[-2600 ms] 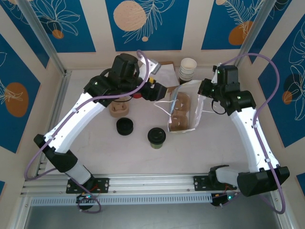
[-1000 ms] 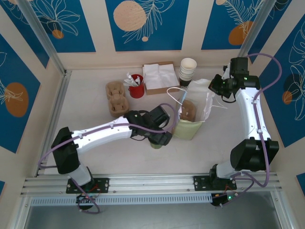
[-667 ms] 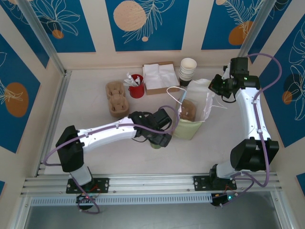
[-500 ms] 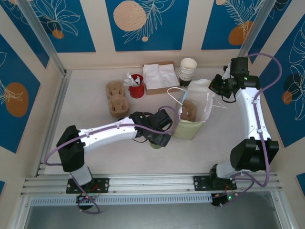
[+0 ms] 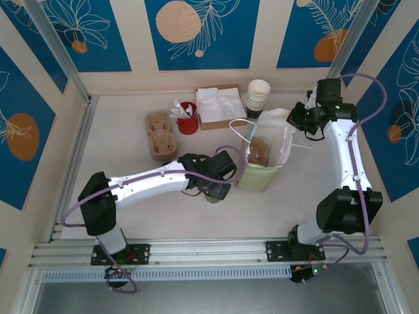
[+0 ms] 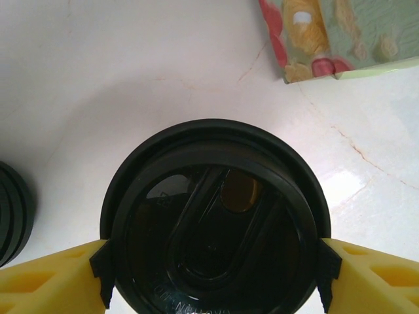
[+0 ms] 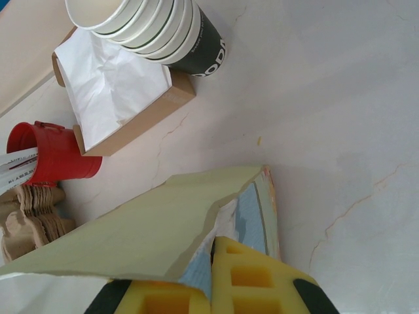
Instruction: Pack the takeout coffee
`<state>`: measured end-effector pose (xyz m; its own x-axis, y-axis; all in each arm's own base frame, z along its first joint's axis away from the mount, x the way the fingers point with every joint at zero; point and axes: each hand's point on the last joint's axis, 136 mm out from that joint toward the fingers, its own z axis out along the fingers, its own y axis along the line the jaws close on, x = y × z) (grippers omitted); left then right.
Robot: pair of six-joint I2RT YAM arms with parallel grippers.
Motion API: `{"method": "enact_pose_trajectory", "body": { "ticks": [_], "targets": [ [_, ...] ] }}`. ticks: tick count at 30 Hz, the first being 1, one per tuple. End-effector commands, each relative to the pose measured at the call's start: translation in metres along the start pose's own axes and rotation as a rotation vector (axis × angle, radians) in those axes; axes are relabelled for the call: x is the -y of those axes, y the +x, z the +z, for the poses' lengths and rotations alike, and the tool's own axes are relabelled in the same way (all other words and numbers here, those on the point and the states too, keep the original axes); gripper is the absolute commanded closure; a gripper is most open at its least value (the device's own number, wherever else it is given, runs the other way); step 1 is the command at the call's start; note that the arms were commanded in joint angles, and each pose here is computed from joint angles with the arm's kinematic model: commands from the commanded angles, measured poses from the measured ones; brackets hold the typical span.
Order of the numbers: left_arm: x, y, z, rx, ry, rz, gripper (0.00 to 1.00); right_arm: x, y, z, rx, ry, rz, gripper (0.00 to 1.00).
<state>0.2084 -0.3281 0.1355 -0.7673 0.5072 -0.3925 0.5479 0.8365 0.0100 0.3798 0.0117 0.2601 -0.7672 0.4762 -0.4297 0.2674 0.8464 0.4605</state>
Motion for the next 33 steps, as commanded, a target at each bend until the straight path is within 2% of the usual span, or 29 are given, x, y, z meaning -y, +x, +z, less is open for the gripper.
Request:
{"method": "enact_pose_trajectory", "body": {
  "ticks": [1, 25, 28, 33],
  "targets": [
    [-0.013, 0.009, -0.007, -0.01, -0.057, -0.005, 0.22, -0.005, -0.001, -0.003, -0.005, -0.032, -0.01, 1.0],
    [-0.098, 0.064, -0.017, -0.078, -0.184, -0.175, 0.22, -0.006, -0.001, 0.002, -0.017, -0.036, -0.001, 1.0],
    [-0.098, 0.064, -0.019, -0.078, -0.179, -0.18, 0.19, -0.006, 0.0, 0.003, -0.023, -0.039, 0.008, 1.0],
    [-0.091, 0.044, -0.038, -0.017, -0.132, -0.175, 0.04, -0.008, 0.001, 0.003, -0.031, -0.047, 0.042, 1.0]
  ]
}}
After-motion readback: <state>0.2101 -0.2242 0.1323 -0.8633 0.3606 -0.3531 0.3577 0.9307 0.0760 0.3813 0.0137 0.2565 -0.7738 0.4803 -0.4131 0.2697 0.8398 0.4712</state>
